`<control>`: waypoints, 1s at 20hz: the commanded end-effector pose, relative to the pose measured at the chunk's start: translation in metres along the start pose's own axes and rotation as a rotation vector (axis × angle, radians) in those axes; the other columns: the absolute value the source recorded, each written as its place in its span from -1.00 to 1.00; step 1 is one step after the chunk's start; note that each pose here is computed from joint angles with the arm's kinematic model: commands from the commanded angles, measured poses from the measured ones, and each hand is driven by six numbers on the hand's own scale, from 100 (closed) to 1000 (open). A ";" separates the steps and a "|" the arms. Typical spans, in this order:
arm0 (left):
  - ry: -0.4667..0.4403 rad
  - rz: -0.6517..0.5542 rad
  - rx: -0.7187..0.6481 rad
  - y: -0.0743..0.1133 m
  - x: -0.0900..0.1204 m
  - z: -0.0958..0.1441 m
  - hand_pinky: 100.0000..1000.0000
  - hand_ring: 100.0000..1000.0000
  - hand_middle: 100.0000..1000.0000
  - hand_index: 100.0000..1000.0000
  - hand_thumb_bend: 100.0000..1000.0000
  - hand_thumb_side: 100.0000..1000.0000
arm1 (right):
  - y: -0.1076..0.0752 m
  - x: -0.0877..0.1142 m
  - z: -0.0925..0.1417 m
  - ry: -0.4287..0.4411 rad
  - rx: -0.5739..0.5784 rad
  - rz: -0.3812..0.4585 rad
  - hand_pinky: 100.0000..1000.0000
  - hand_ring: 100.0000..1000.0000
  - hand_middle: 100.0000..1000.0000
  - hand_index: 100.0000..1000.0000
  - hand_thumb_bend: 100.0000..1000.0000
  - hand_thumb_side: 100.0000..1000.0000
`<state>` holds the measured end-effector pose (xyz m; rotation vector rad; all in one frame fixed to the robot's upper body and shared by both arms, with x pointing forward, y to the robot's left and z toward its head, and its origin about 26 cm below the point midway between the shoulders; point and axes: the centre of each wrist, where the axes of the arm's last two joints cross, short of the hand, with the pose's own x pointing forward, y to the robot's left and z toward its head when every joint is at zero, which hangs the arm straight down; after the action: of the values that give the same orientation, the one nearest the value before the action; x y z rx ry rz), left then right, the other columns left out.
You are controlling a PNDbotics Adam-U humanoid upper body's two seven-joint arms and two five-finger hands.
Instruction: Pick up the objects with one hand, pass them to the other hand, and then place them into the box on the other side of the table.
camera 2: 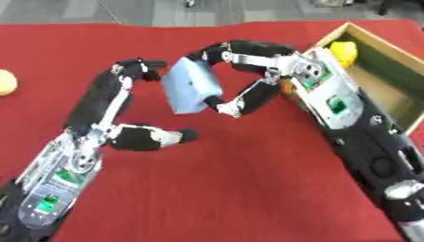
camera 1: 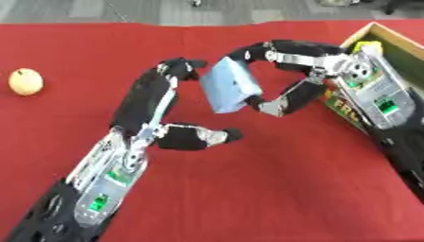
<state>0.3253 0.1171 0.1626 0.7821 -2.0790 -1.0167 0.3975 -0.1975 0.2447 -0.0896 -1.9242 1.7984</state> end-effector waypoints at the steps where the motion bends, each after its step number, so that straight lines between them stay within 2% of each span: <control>1: 0.017 -0.031 0.033 0.014 -0.009 0.005 0.40 0.25 0.11 0.64 0.72 0.13 | -0.018 -0.001 0.018 0.037 -0.077 -0.016 0.82 1.00 -0.10 0.04 -1.00 -1.00; 9: 0.096 -0.076 0.040 0.020 -0.030 0.021 0.41 0.26 0.12 0.63 0.73 0.13 | -0.031 -0.008 0.056 0.122 -0.257 -0.166 0.83 1.00 -0.07 0.07 -1.00 -1.00; 14: 0.119 -0.101 0.053 0.027 -0.038 0.024 0.41 0.26 0.13 0.63 0.75 0.10 | -0.039 -0.004 0.077 0.178 -0.324 -0.221 0.83 1.00 -0.05 0.09 -1.00 -1.00; 20: 0.148 -0.138 0.077 0.038 -0.047 0.029 0.41 0.28 0.16 0.64 0.75 0.06 | -0.048 -0.007 0.122 0.285 -0.441 -0.253 0.81 1.00 0.02 0.18 -1.00 -1.00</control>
<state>0.3230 0.1775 0.1557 0.9805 -1.9492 -0.9393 0.3760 -0.3064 0.2674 -0.1648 -1.9502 1.1230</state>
